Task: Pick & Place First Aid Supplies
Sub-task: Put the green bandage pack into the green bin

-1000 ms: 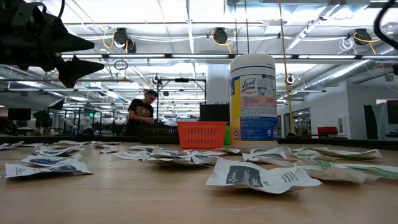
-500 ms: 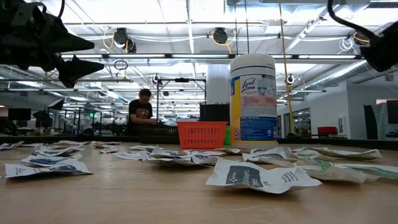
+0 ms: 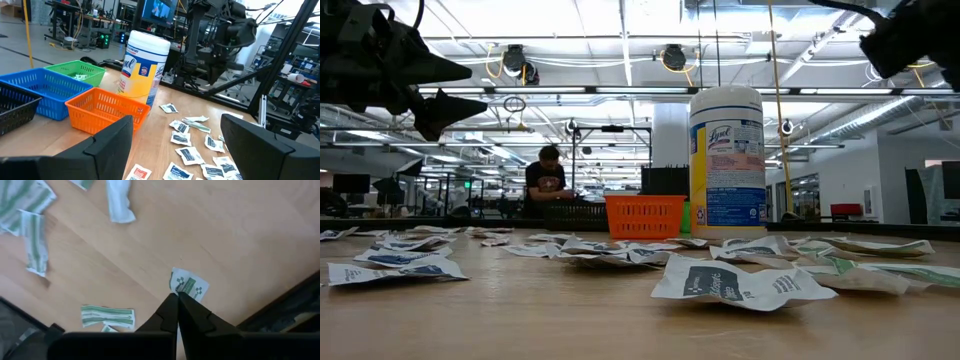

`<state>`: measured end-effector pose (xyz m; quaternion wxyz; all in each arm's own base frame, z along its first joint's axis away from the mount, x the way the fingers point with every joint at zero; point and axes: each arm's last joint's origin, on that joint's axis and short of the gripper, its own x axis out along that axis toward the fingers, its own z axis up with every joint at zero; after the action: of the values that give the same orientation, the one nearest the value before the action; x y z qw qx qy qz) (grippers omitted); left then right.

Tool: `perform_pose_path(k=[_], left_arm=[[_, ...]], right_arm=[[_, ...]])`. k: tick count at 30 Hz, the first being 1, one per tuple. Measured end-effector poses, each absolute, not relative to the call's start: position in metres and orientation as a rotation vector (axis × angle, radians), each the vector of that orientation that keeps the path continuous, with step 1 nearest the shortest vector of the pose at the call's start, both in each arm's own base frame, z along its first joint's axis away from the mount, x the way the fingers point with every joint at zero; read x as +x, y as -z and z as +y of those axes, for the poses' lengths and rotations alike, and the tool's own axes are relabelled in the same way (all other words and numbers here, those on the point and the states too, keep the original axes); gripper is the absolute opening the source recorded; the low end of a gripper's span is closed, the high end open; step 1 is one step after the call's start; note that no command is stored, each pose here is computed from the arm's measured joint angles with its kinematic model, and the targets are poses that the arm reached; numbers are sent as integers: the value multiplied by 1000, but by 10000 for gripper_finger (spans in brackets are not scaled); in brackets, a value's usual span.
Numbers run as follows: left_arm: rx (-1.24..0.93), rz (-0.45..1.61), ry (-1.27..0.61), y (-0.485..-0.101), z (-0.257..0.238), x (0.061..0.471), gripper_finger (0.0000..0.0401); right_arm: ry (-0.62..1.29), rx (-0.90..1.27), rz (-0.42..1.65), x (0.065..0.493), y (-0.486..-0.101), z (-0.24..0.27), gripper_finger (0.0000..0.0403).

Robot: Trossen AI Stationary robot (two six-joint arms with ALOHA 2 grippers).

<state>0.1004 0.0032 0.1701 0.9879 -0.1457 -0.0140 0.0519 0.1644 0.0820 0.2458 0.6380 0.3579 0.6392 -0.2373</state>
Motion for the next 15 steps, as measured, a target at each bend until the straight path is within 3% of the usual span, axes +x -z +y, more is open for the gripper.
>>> perform_pose_path(k=[15], left_arm=[[-293, -28, -104, -170, 3, 100, 306]], right_arm=[[599, 822, 1411, 180, -246, 4, 0]])
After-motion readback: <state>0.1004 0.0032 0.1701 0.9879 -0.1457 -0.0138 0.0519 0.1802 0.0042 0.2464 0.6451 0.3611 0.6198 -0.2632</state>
